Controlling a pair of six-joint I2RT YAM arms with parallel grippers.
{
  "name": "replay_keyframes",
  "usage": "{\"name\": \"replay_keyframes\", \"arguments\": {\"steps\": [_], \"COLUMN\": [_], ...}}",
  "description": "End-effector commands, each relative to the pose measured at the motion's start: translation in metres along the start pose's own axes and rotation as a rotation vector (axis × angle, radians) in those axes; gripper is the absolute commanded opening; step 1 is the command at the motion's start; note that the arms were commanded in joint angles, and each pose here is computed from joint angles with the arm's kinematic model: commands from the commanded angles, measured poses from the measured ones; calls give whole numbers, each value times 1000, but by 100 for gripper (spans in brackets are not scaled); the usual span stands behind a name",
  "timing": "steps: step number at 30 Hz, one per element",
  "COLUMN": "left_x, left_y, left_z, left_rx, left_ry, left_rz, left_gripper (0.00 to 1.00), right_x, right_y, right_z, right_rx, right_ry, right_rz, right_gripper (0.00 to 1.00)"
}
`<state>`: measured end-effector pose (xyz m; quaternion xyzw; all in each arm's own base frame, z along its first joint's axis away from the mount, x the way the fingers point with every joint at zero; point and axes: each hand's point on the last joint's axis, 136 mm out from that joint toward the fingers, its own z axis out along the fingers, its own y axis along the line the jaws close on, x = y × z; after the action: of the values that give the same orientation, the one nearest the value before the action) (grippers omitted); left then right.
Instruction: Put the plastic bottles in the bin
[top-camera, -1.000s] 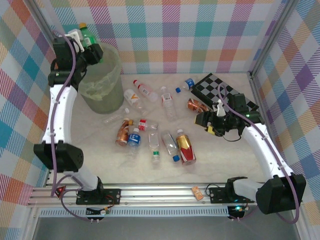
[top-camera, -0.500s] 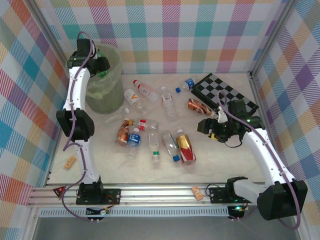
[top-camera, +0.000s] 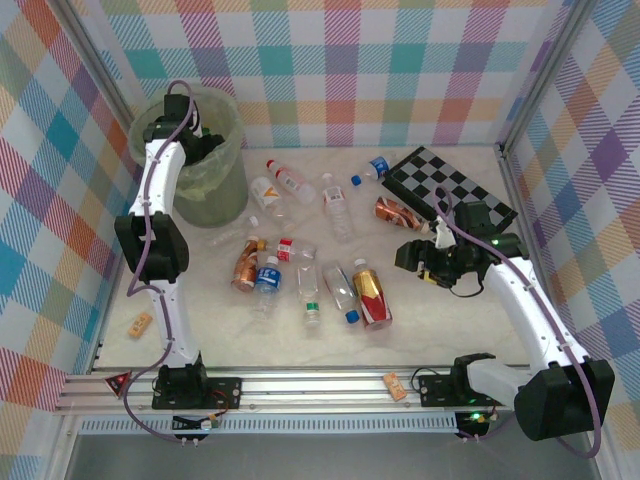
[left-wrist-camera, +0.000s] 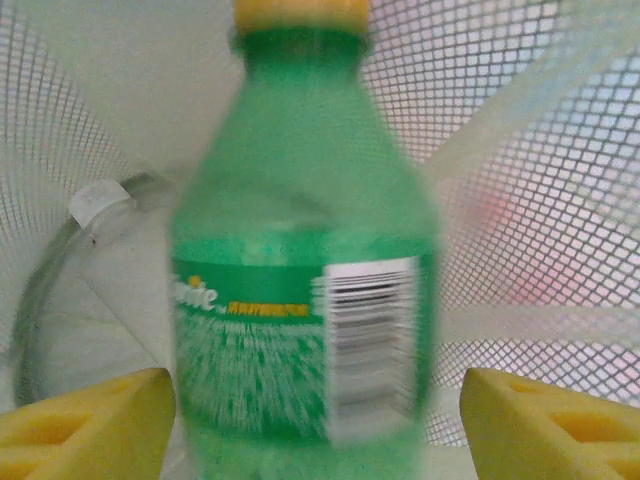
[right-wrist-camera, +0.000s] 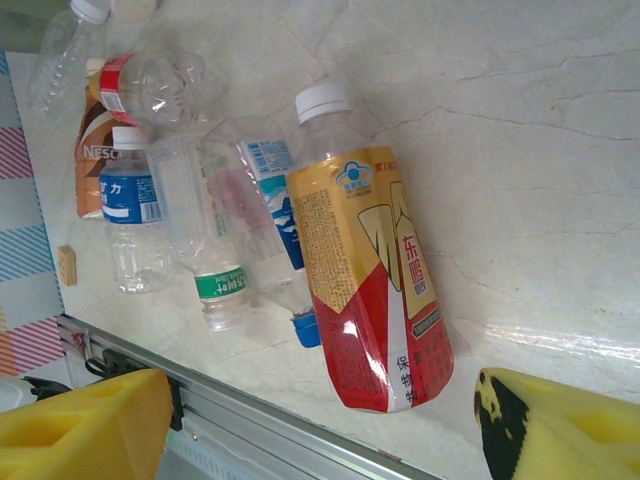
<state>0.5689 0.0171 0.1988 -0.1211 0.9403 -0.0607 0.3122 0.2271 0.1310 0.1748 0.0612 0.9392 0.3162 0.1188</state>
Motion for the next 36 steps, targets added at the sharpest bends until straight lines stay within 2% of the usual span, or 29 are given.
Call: {"name": "replay_keyframes", "arguments": {"steps": [1,6,11,18,23,27,32,36], "left_x": [-12,-12,-15,-21,-33,-39,-30,-7], "left_y": [-5,-7,-11,-24,-26,-34,-41,-61], "left_z": [-31,-39,-52,-89,-135,-174,-218,-251], "left_rx": [28,36,49,106,92,129,151,250], "left_ry": [-52,-56,-74,-107,-190,-259,-315,-341], "left_rz": [20,27,36,67,106,116,120,107], "left_gripper": [79,87,89,95,100,100,100,99], "right_x": [7,7,10,40,63,70,71,81], "right_y": [-3,-4,-10,-7,-21,-26,-27,-28], "right_z": [1,1,5,39,64,83,102,120], "right_rx": [12,31,109,218,376,422,401,344], "right_ry": [16,14,28,152,230,264,287,335], "right_rz": [-14,-21,-46,-146,-231,-283,-283,-290], "right_gripper": [80,80,82,89,93,93,92,90]}}
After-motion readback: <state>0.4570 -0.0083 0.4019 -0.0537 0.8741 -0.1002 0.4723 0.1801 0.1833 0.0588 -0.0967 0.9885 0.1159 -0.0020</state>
